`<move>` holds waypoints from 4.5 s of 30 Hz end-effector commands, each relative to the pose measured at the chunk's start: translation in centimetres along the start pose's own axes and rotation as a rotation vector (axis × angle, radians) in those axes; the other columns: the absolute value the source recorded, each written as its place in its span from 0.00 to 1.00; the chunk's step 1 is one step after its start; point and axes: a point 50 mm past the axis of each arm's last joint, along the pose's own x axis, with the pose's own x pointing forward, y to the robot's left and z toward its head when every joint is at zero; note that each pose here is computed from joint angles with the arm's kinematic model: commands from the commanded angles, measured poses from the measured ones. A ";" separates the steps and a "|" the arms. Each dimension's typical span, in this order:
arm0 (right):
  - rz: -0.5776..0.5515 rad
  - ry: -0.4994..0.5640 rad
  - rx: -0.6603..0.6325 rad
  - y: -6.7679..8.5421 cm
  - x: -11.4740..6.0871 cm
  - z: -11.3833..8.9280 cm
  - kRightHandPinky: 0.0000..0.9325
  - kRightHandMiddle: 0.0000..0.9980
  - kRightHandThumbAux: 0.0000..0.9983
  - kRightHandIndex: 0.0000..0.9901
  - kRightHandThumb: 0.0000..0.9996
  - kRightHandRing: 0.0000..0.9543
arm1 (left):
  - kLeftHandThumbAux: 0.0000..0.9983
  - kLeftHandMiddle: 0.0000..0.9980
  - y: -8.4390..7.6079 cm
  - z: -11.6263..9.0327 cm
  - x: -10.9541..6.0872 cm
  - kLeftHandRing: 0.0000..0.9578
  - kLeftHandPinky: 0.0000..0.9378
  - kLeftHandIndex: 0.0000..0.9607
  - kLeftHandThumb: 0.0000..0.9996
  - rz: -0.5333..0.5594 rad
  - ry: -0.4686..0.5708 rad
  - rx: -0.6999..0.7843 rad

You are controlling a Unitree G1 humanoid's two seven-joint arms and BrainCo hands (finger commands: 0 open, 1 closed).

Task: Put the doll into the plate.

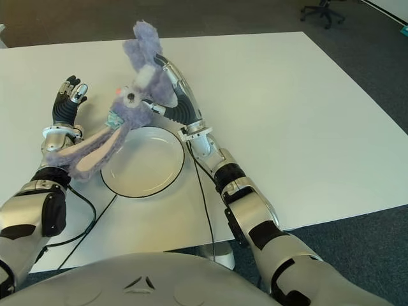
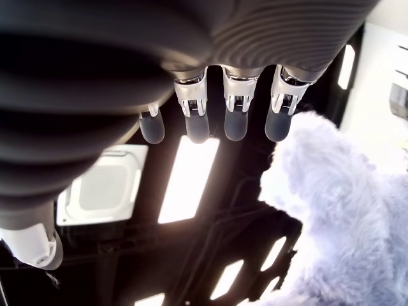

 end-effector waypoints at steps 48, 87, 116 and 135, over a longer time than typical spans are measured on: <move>0.162 0.228 0.042 -2.1 -5.5 -3.6 0.16 0.06 0.53 0.05 0.35 0.10 | 0.46 0.09 -0.4 -4.6 -3.2 0.10 0.12 0.03 0.00 -0.003 0.163 0.003; 0.174 0.120 0.066 -4.7 -6.6 -2.4 0.16 0.04 0.52 0.07 0.39 0.08 | 0.46 0.10 -0.3 -4.4 -3.5 0.11 0.13 0.02 0.00 -0.015 0.122 0.002; 0.170 0.104 0.039 -5.1 -6.4 -1.9 0.12 0.03 0.50 0.07 0.34 0.06 | 0.46 0.09 -0.5 -4.3 -3.7 0.10 0.12 0.01 0.00 -0.035 0.105 0.013; 0.176 0.075 0.109 -3.1 -4.6 -1.7 0.12 0.03 0.49 0.05 0.45 0.06 | 0.45 0.09 -1.0 -4.5 -3.7 0.10 0.13 0.01 0.00 -0.034 0.114 -0.009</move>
